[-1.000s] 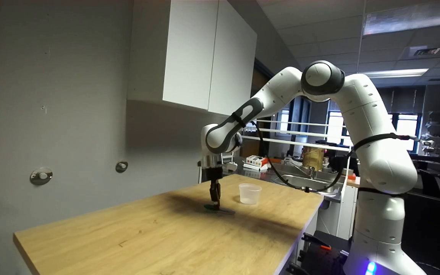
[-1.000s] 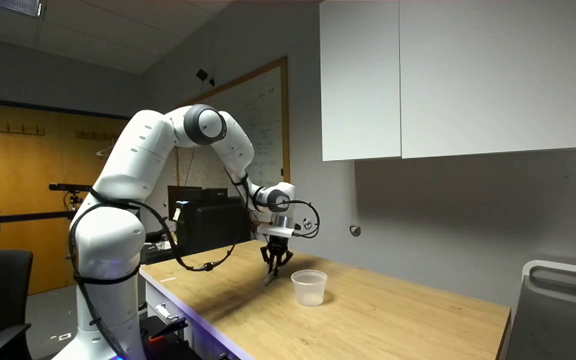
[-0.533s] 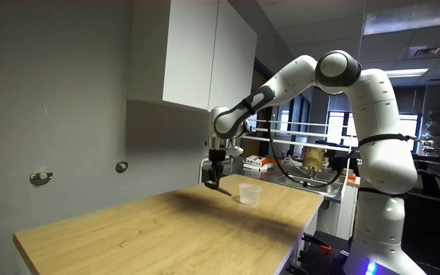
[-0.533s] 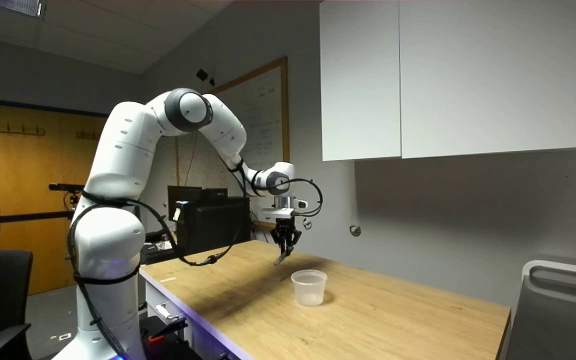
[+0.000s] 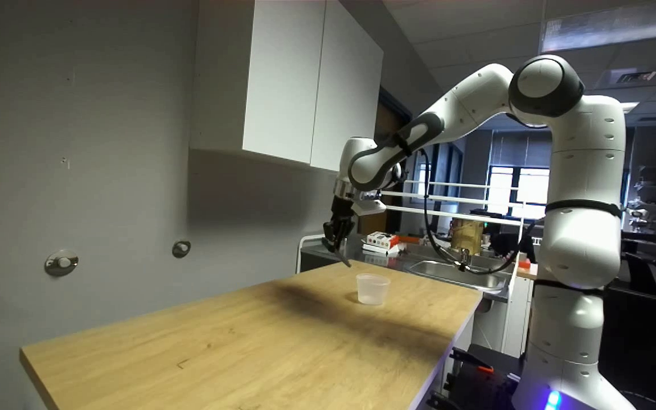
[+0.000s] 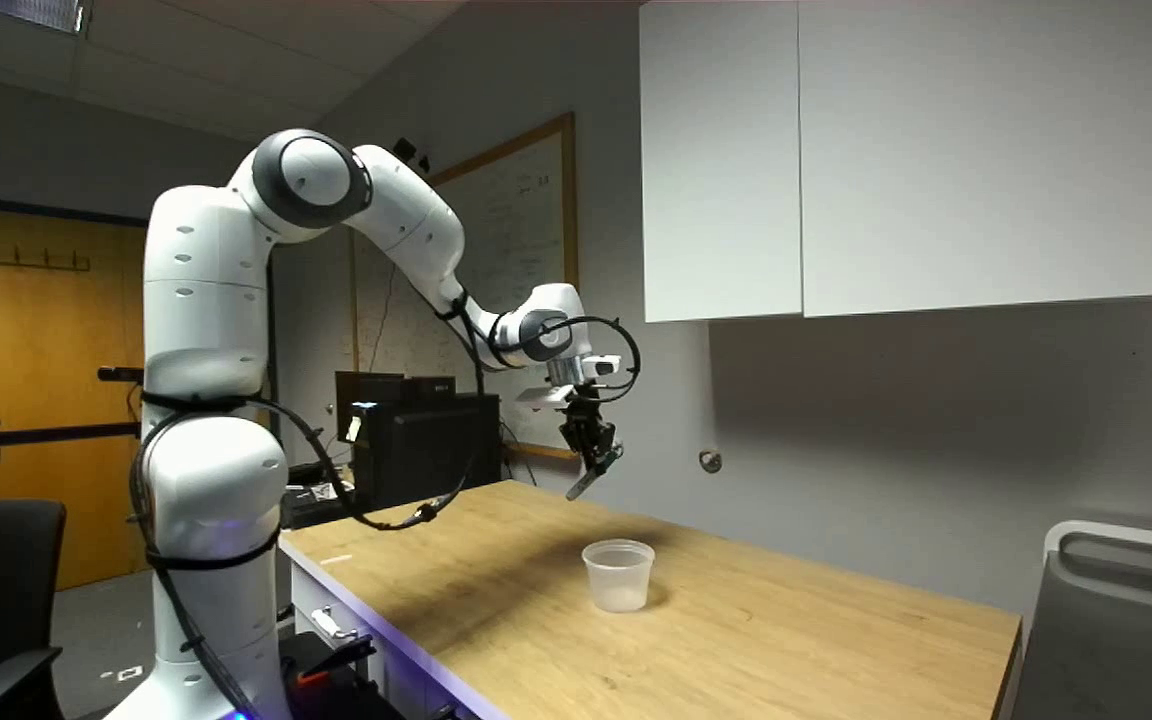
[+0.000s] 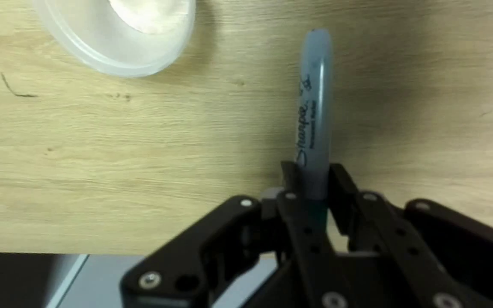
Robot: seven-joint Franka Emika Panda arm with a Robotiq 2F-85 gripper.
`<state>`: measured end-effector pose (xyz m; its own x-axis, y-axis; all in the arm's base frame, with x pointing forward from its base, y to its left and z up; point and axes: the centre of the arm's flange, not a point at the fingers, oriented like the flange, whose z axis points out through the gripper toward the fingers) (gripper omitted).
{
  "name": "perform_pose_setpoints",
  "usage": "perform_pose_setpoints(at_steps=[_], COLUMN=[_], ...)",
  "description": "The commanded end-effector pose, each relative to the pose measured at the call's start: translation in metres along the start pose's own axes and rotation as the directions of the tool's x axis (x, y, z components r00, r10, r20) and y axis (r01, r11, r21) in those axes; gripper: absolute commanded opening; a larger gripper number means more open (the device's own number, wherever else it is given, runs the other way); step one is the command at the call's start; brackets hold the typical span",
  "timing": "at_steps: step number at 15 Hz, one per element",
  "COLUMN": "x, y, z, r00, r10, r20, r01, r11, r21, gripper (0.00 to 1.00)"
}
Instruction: Put the marker in the bowl
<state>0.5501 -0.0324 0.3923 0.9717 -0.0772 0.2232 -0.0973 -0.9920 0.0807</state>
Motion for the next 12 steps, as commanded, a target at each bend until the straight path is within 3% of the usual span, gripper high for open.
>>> perform_pose_setpoints(at_steps=[1, 7, 12], x=[-0.026, -0.046, -0.053], y=[0.04, 0.103, 0.113], z=[-0.016, -0.018, 0.003], r00=[0.981, 0.91, 0.889], r10=[0.175, 0.384, 0.435], r20=[-0.081, -0.157, -0.14], r01=[-0.179, -0.401, -0.452], r11=[0.982, 0.911, 0.884], r21=[-0.053, -0.094, -0.122], gripper=[0.08, 0.08, 0.08])
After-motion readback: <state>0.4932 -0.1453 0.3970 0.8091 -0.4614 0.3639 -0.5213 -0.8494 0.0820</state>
